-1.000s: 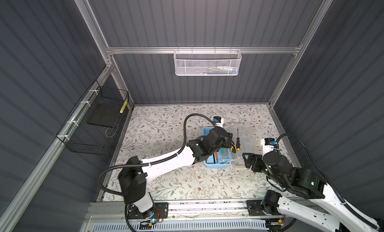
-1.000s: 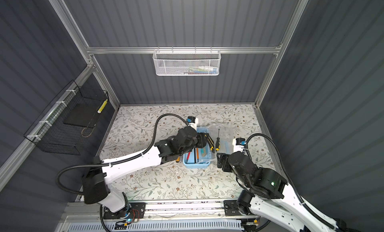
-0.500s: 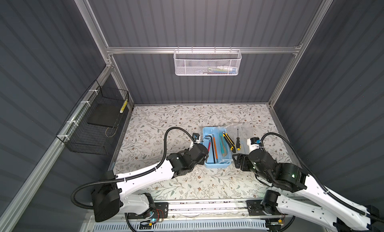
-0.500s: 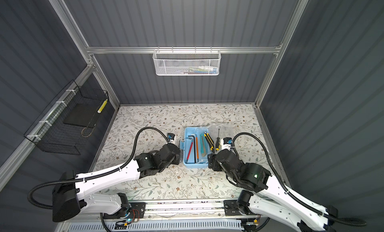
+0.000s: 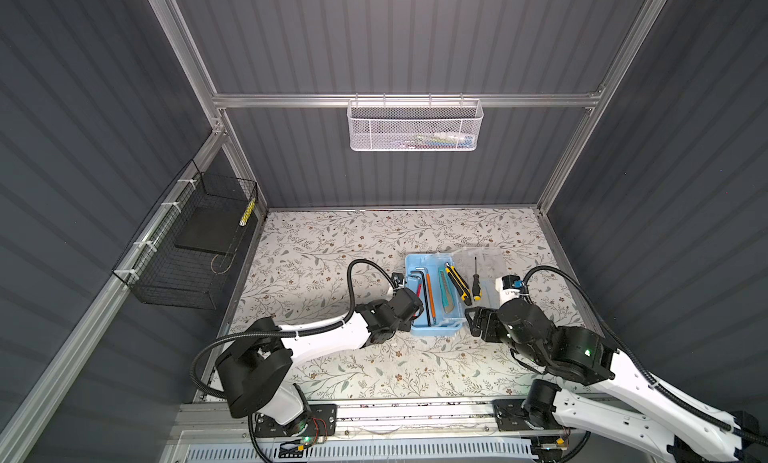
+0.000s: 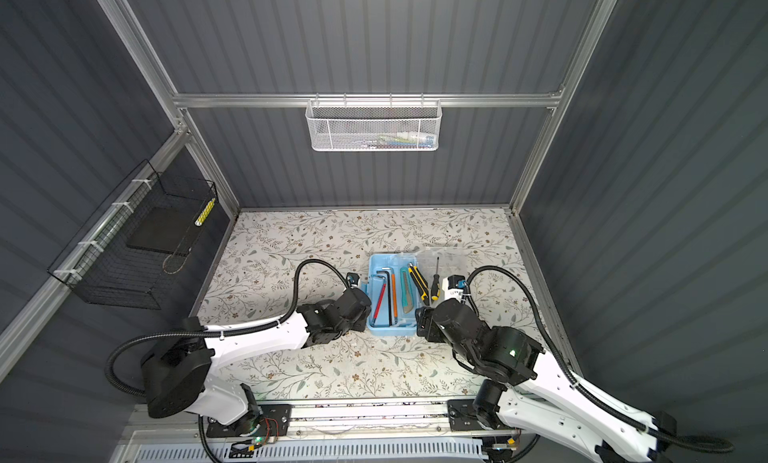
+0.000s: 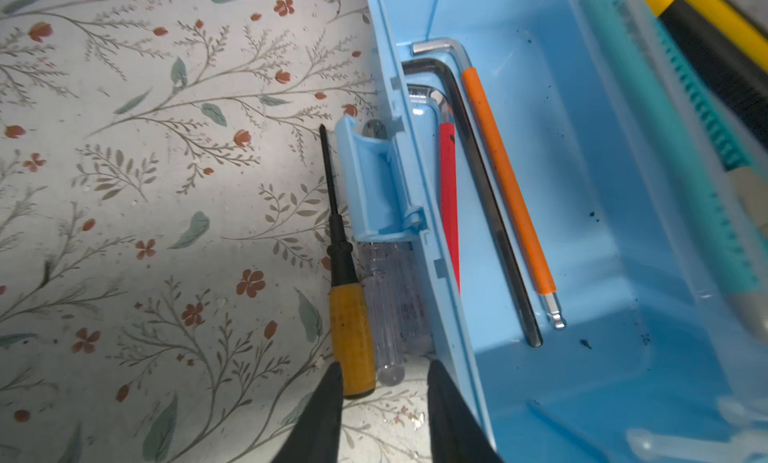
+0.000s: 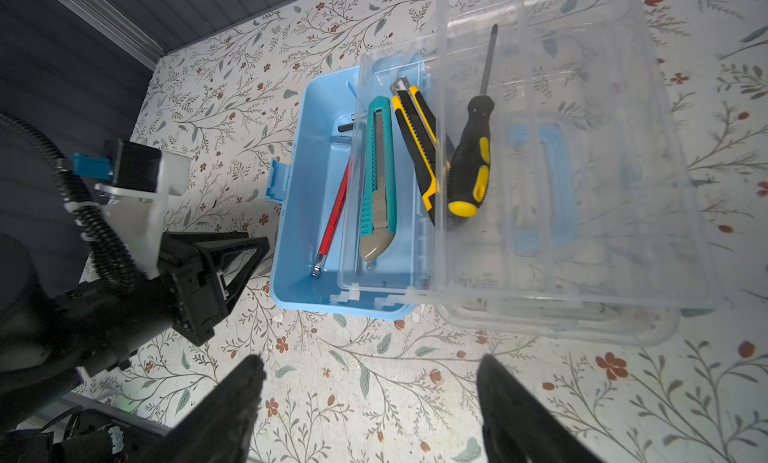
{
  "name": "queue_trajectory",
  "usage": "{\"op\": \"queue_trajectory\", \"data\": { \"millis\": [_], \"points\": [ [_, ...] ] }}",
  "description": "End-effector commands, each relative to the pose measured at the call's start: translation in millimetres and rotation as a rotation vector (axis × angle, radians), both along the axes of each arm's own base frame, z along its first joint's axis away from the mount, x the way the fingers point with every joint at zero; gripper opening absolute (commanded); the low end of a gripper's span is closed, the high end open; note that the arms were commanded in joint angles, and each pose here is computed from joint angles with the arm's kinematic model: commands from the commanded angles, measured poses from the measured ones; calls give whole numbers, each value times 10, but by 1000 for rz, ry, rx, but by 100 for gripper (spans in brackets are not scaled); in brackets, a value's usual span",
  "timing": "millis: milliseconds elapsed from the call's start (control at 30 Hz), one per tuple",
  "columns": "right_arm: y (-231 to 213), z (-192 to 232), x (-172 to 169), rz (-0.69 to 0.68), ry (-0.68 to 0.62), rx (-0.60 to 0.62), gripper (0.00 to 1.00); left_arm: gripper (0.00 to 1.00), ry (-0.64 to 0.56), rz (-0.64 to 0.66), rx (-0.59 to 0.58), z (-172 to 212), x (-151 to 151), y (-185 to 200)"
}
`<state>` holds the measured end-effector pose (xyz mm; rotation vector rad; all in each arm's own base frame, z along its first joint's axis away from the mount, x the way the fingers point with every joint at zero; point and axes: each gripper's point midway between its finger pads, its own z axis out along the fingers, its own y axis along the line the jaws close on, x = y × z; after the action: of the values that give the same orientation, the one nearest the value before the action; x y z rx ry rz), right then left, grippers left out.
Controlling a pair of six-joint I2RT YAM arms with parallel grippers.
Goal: Pack the tool kit
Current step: 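Lower the left gripper beside the box over the clear-handled screwdrivers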
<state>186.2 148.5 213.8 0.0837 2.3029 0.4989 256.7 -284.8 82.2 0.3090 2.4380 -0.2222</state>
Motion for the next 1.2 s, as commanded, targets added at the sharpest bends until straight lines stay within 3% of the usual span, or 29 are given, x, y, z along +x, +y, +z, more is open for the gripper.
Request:
{"op": "queue_trajectory", "data": {
  "millis": [0,700,933,1167],
  "points": [
    [-40,-15,0,-15,-10,-6,80,36,-4,-27,-32,33,77,-173],
    [-73,-9,19,-26,-18,-28,81,35,55,-25,26,-309,295,-206],
    [-11,-2,56,-23,-10,-34,81,25,82,-18,46,-430,296,-192],
    [-13,-8,65,-29,-12,-32,81,24,104,13,103,-563,302,-65]
  ]
}}
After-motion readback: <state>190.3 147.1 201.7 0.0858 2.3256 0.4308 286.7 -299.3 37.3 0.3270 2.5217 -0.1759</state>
